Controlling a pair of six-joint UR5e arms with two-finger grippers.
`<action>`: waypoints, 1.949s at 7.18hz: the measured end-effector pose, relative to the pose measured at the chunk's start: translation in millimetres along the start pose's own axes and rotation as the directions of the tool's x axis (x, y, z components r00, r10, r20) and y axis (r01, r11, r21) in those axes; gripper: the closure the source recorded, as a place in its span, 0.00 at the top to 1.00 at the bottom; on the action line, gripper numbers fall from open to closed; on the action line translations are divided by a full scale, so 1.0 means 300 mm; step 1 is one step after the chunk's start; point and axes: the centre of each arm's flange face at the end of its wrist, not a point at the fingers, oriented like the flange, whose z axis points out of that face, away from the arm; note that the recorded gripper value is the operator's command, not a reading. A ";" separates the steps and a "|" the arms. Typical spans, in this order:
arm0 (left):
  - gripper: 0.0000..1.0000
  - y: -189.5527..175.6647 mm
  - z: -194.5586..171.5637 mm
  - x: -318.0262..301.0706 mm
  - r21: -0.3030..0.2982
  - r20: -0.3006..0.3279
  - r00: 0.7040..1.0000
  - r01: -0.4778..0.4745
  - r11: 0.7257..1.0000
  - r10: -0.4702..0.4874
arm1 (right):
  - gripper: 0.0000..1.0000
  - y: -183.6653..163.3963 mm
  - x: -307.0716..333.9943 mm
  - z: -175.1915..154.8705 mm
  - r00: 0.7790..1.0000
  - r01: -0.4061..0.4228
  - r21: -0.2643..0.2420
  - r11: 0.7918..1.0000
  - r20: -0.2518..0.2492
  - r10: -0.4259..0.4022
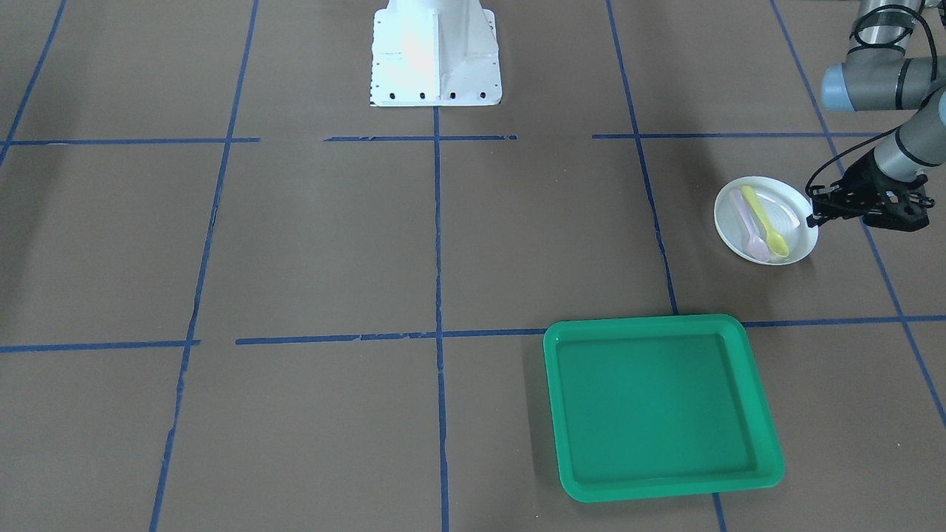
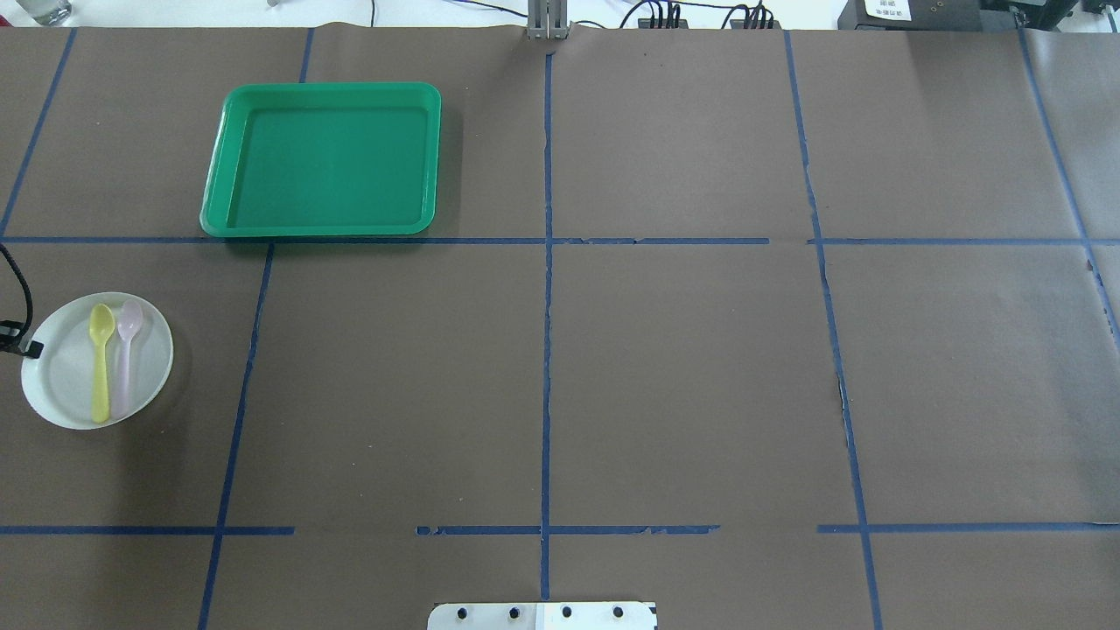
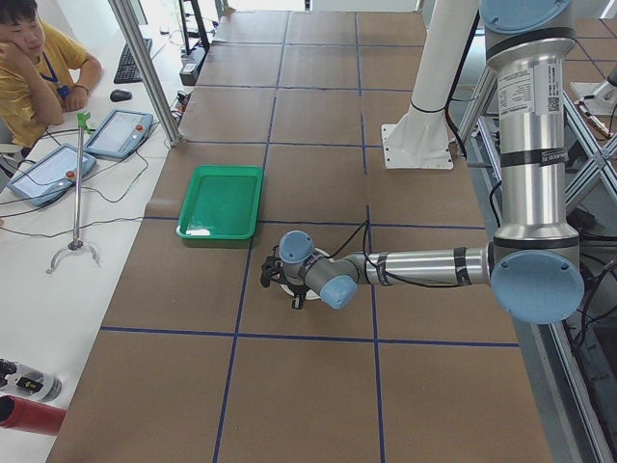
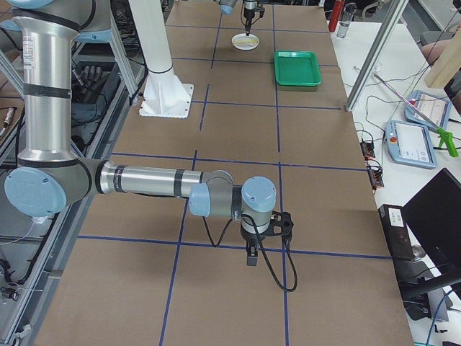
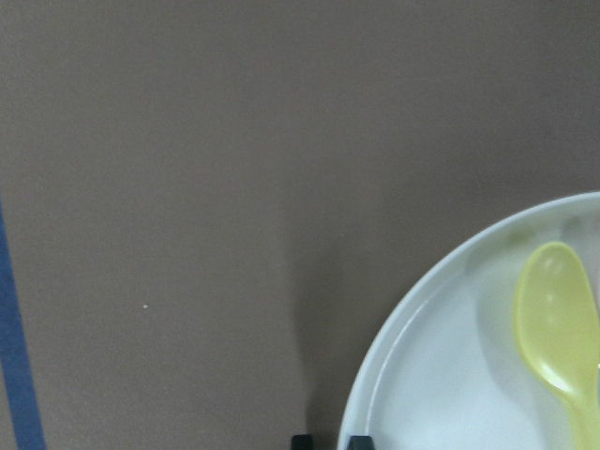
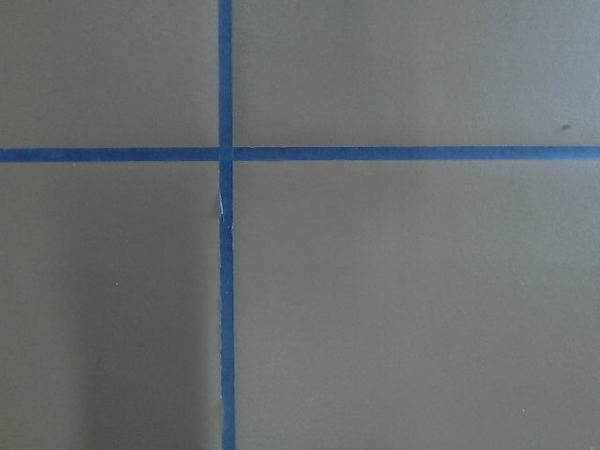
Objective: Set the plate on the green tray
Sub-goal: 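Lift the plate with the left gripper and carry it onto the green tray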
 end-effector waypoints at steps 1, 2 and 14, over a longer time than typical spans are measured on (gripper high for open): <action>0.00 -0.047 -0.047 0.104 0.012 -0.058 0.996 0.067 0.998 -0.066 | 1.00 0.000 0.000 0.000 1.000 0.000 0.000 1.000 0.000 0.000; 0.00 -0.108 -0.084 0.215 -0.004 -0.126 0.982 0.141 0.990 -0.140 | 1.00 0.000 0.000 0.000 1.000 0.000 0.000 1.000 0.000 0.000; 0.25 -0.861 0.046 0.612 0.100 -0.196 0.828 0.550 0.829 -0.526 | 1.00 0.000 0.000 0.000 1.000 0.001 0.000 1.000 0.000 -0.001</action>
